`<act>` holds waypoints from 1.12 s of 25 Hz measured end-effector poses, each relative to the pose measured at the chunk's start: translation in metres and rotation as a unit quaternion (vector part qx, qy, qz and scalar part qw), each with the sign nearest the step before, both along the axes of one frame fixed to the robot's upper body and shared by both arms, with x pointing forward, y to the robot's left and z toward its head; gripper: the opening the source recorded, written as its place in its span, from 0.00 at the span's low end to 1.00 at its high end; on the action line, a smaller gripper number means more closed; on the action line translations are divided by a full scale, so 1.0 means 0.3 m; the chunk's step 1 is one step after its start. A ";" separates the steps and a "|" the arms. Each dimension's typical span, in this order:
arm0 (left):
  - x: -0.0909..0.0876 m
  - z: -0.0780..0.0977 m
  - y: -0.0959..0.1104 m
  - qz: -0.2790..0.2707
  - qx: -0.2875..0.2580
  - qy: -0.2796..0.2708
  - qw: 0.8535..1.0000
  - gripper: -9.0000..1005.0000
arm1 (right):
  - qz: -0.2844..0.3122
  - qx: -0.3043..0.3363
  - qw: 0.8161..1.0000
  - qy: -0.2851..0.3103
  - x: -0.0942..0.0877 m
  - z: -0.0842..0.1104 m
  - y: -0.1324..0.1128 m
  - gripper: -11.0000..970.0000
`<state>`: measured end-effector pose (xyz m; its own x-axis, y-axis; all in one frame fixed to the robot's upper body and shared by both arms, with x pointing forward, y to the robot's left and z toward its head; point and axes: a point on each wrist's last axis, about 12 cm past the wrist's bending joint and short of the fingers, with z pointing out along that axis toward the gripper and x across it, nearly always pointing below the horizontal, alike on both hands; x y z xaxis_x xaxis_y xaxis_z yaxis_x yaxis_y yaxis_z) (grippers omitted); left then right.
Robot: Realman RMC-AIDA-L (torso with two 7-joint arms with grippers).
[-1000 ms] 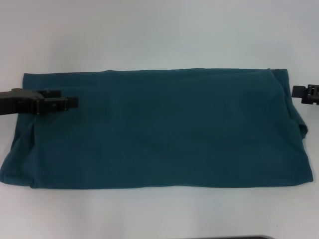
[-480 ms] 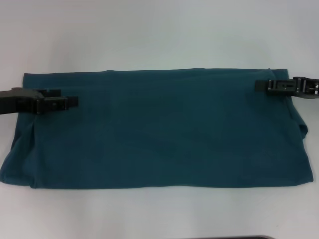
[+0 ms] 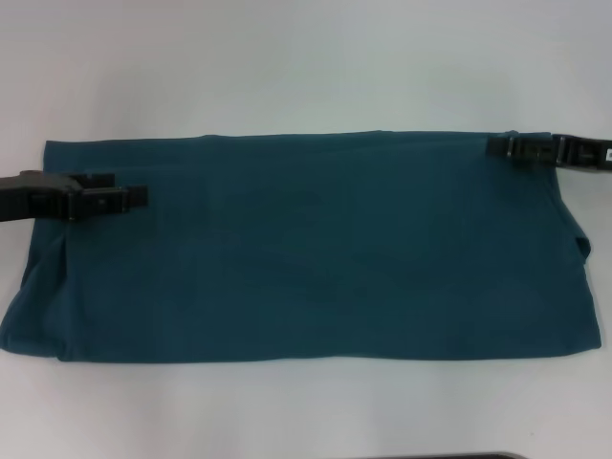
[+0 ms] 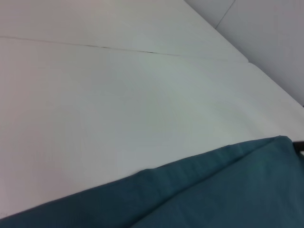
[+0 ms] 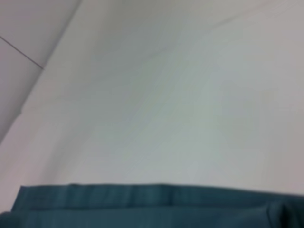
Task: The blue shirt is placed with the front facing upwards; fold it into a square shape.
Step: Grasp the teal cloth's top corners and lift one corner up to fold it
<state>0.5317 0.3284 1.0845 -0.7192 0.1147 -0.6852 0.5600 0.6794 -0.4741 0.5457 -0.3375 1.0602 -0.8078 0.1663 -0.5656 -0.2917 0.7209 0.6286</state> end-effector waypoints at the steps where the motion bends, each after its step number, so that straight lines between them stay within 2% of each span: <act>1: 0.000 0.000 0.000 0.000 0.000 0.000 1.000 0.72 | -0.001 0.005 1.000 -0.011 0.001 0.005 0.000 0.81; 7: -0.009 0.002 0.003 -0.003 -0.003 0.003 1.000 0.72 | 0.005 0.062 0.995 -0.081 -0.026 0.056 -0.019 0.81; 11: -0.027 0.009 0.009 -0.014 -0.012 0.010 1.000 0.72 | 0.039 0.071 0.989 -0.122 -0.054 0.075 -0.020 0.81; 15: -0.060 0.019 0.035 -0.019 -0.012 0.014 1.000 0.72 | 0.061 0.056 0.988 -0.131 -0.064 0.070 -0.017 0.81; 22: -0.133 0.054 0.083 -0.025 -0.035 0.011 0.999 0.72 | 0.059 0.050 0.988 -0.131 -0.071 0.069 -0.035 0.81; 28: -0.182 0.070 0.152 0.012 -0.049 0.020 0.999 0.72 | 0.062 0.040 0.987 -0.140 -0.060 0.071 -0.032 0.81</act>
